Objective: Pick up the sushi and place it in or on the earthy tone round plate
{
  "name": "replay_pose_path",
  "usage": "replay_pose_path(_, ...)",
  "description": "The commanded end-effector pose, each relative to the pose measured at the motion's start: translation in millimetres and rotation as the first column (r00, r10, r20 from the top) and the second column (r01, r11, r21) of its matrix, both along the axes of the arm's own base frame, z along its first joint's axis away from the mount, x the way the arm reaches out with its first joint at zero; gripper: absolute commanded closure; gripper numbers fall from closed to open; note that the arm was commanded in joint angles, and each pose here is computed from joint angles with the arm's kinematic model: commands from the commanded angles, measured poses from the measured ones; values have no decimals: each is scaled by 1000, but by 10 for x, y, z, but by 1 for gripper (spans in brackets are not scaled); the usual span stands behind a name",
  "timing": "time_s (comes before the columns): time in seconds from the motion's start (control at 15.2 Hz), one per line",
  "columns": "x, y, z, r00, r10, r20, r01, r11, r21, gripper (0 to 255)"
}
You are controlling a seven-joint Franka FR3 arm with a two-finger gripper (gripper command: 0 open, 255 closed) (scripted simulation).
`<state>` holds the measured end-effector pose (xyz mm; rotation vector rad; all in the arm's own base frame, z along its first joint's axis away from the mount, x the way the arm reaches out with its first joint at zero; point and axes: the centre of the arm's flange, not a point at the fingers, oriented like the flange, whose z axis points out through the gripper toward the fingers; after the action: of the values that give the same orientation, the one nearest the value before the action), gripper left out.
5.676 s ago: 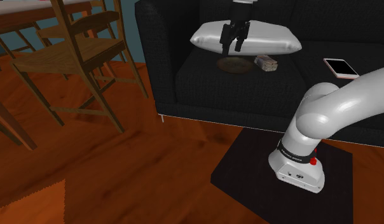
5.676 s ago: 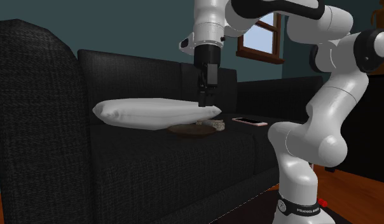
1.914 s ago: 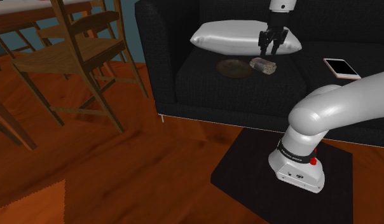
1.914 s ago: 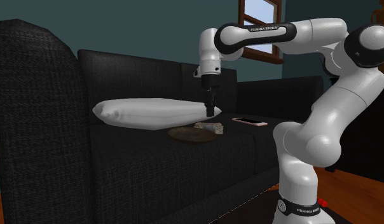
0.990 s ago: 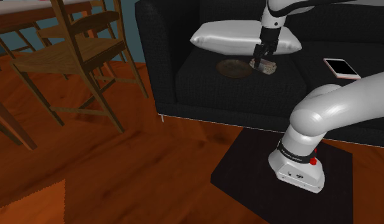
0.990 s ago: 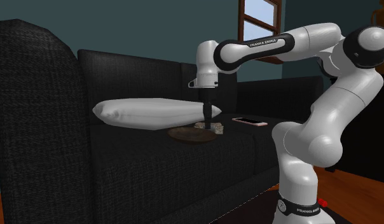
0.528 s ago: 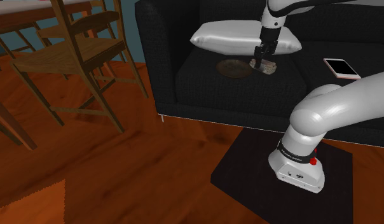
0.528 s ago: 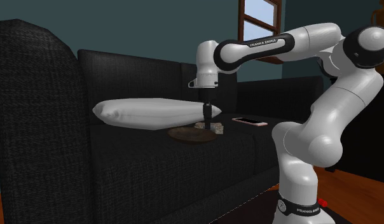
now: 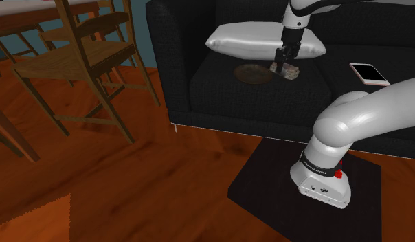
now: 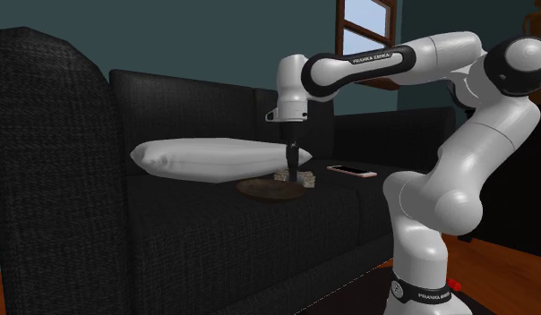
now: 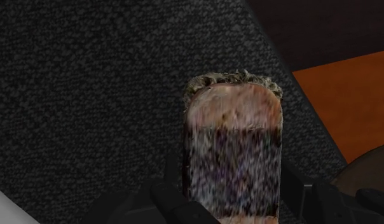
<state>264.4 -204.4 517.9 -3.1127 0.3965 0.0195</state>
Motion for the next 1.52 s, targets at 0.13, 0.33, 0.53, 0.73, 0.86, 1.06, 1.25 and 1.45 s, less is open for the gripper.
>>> replay_pose_path(0.13,7,-5,200,1000,0,0,0,1000,0,255)
replay_pose_path(0.33,7,-5,358,1000,0,0,0,1000,0,255)
replay_pose_path(0.53,7,-5,517,1000,0,0,0,1000,0,255)
replay_pose_path(0.73,7,-5,675,1000,0,0,0,1000,0,255)
replay_pose_path(0.86,7,-5,781,1000,0,0,0,1000,0,255)
replay_pose_path(1.06,7,-5,939,1000,0,0,0,1000,0,255)
replay_pose_path(1.25,91,96,998,1000,0,0,0,1000,0,255)
replay_pose_path(1.45,345,400,1013,1000,0,0,0,1000,0,255)
